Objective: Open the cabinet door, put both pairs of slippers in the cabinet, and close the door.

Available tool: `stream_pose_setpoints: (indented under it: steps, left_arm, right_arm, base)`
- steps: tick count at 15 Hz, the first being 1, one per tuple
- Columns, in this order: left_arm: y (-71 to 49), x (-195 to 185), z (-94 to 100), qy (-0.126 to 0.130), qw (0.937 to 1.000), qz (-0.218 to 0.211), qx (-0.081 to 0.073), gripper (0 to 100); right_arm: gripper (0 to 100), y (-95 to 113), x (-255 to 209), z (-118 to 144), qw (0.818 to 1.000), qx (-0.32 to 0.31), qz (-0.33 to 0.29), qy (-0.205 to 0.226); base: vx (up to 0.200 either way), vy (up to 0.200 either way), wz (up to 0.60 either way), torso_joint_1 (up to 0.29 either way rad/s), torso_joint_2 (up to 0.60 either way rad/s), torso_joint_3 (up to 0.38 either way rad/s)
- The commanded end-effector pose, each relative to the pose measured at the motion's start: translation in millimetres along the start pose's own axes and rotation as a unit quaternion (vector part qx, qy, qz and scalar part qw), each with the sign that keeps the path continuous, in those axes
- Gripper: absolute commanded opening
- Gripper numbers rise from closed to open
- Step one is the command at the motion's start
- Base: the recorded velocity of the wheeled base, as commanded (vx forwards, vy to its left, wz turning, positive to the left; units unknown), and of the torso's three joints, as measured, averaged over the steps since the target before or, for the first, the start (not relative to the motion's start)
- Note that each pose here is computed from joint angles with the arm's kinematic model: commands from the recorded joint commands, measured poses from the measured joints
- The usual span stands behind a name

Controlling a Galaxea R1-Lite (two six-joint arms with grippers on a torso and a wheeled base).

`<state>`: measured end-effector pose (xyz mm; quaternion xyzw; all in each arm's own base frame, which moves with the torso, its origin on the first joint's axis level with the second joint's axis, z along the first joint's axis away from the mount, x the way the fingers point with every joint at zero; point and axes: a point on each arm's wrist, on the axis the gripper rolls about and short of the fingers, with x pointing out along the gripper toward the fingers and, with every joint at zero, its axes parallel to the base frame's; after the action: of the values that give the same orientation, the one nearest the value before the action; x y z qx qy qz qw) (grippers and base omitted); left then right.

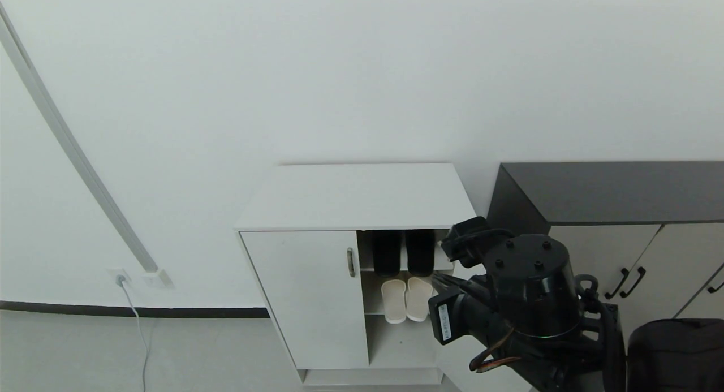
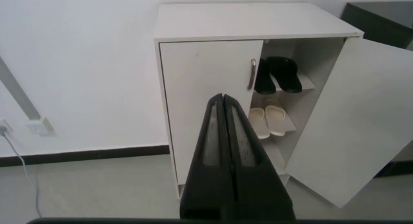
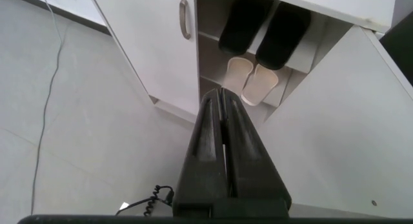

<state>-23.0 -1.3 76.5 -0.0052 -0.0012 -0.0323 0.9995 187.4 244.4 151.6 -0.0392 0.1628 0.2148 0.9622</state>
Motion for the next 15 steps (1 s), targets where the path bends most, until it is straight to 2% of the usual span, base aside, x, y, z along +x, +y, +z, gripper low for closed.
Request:
stream_pose_setpoints:
  steps: [1,9,15]
  left_arm:
    - [0.0,0.0,0.0,0.0,1.0,0.0,0.0,0]
    - [0.0,0.0,0.0,0.0,1.0,0.0,0.0,0]
    - [0.0,0.0,0.0,0.0,1.0,0.0,0.0,0]
  right_arm:
    - [0,-0.4,-0.4,-2.0,1.0,-0.001,0.001,0.002]
    - [0,-7.3,3.3,-0.9,1.0,-0.003,-0.01,0.002]
    - [0,-7.2,4.0,-2.1,1.0,-0.004,-0.011,0.004]
  base:
    - [0.0,0.0,-0.6,0.007,0.0,-0.002]
    - [0.0,0.0,-0.6,0.004,0.0,0.002]
    - [0.0,0.0,0.0,0.0,0.0,0.0]
